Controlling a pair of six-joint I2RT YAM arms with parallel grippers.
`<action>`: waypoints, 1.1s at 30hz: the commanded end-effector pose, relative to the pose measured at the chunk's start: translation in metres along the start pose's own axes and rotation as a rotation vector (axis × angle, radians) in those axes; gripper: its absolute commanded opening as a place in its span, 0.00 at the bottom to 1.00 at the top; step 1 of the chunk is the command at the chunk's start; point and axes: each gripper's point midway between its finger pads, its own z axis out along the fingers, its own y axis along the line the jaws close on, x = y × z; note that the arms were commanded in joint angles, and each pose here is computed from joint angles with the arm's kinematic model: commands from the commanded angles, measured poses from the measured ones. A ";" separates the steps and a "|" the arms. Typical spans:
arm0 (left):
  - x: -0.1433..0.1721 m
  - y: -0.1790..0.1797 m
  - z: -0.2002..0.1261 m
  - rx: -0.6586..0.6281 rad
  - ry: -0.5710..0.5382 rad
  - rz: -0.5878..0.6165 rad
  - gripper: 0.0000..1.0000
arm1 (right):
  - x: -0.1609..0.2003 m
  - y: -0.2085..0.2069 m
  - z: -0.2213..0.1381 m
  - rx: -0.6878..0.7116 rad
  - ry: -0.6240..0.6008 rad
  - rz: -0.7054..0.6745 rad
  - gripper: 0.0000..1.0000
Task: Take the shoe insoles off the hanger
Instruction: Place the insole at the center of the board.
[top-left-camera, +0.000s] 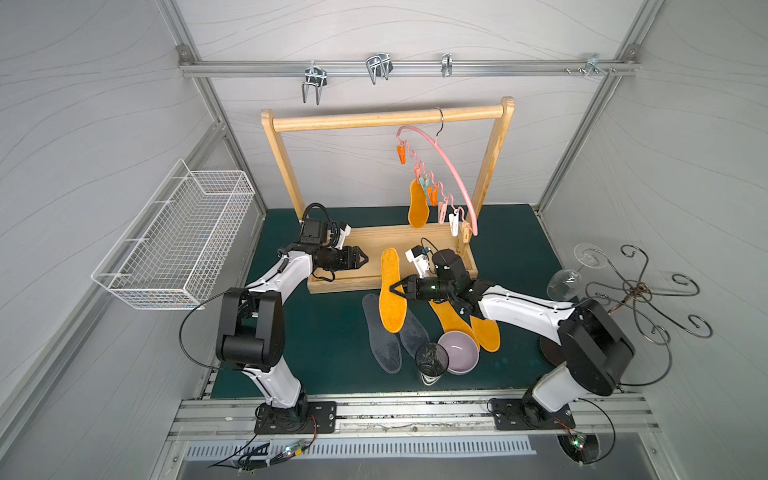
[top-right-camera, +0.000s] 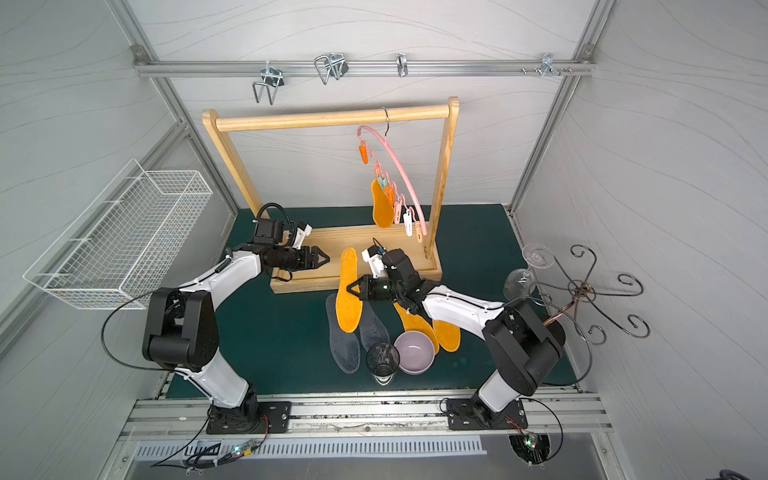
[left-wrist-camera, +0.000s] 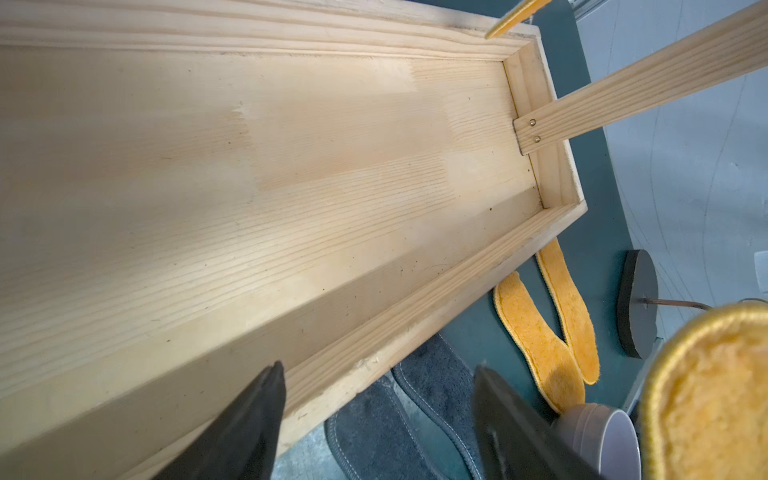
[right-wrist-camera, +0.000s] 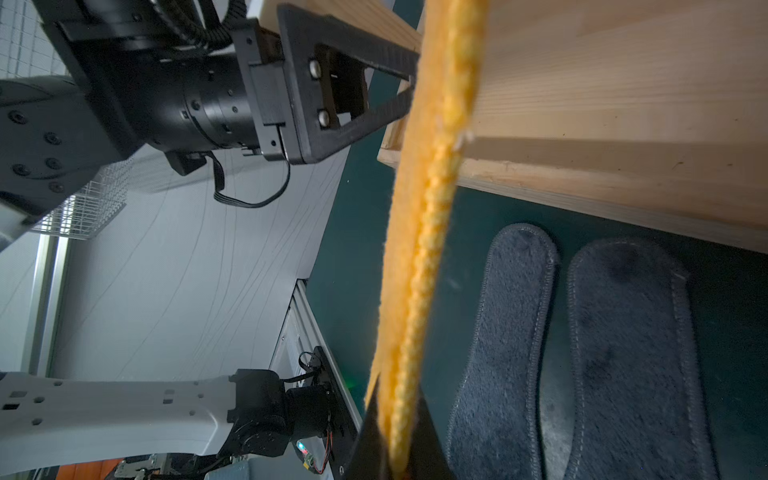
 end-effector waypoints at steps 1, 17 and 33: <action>-0.019 -0.007 -0.013 -0.005 -0.060 0.021 0.76 | 0.009 0.007 0.011 0.027 0.051 -0.045 0.04; -0.020 -0.003 -0.016 0.017 -0.063 -0.036 0.76 | 0.071 0.024 0.068 0.108 0.279 -0.144 0.05; -0.022 0.009 -0.021 -0.012 -0.085 -0.080 0.76 | 0.104 0.012 0.101 0.236 0.372 -0.099 0.07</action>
